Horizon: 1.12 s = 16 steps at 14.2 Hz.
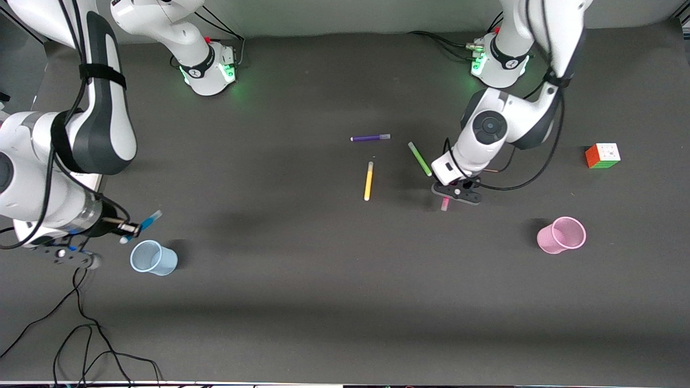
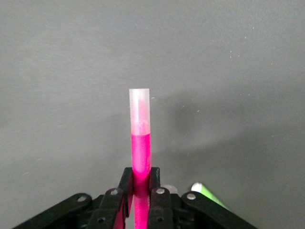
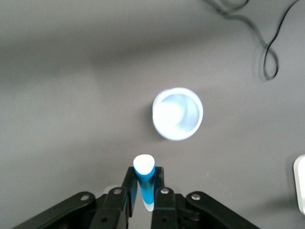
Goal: Place pink and blue markers in matching cups
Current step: 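Carry the blue marker to the blue cup while the left gripper carries pink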
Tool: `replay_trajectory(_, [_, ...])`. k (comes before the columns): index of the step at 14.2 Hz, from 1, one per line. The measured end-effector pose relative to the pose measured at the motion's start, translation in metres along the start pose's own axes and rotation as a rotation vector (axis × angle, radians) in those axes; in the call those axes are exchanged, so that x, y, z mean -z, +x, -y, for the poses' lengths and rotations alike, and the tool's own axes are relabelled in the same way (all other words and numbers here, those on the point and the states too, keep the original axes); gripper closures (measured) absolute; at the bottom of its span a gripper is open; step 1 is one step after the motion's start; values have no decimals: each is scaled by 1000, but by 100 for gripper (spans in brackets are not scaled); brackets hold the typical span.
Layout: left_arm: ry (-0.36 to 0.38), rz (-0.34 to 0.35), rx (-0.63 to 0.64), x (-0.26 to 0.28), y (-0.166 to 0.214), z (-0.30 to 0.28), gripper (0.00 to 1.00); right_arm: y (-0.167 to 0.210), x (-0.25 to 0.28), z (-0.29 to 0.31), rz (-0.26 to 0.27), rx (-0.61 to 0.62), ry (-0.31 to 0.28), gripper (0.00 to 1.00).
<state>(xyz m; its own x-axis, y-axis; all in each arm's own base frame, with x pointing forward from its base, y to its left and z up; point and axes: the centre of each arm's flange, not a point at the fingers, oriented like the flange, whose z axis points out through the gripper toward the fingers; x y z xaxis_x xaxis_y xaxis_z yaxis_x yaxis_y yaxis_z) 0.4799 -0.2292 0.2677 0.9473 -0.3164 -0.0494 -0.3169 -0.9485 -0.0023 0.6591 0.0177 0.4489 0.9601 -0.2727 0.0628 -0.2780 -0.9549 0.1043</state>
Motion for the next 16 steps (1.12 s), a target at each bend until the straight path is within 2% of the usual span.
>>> replay_trajectory(4, [142, 88, -115, 89, 21, 48, 82, 28, -36, -28, -136, -51, -28, 82])
replay_trajectory(7, [170, 123, -218, 141, 32, 119, 82, 33, -77, -43, -205, -69, -41, 82])
replay_trajectory(9, [155, 141, -268, 163, 28, 184, 82, 29, -93, -46, -230, -74, -39, 82])
replay_trajectory(12, [158, 176, -308, 164, 14, 264, 82, 24, -104, -45, -231, -76, -38, 82])
replay_trajectory(14, [204, 232, -374, 149, 15, 293, 82, 20, -113, -43, -245, -71, -36, 82])
replay_trajectory(16, [210, 258, -437, 129, 24, 306, 82, 13, -124, -42, -244, -67, -37, 82])
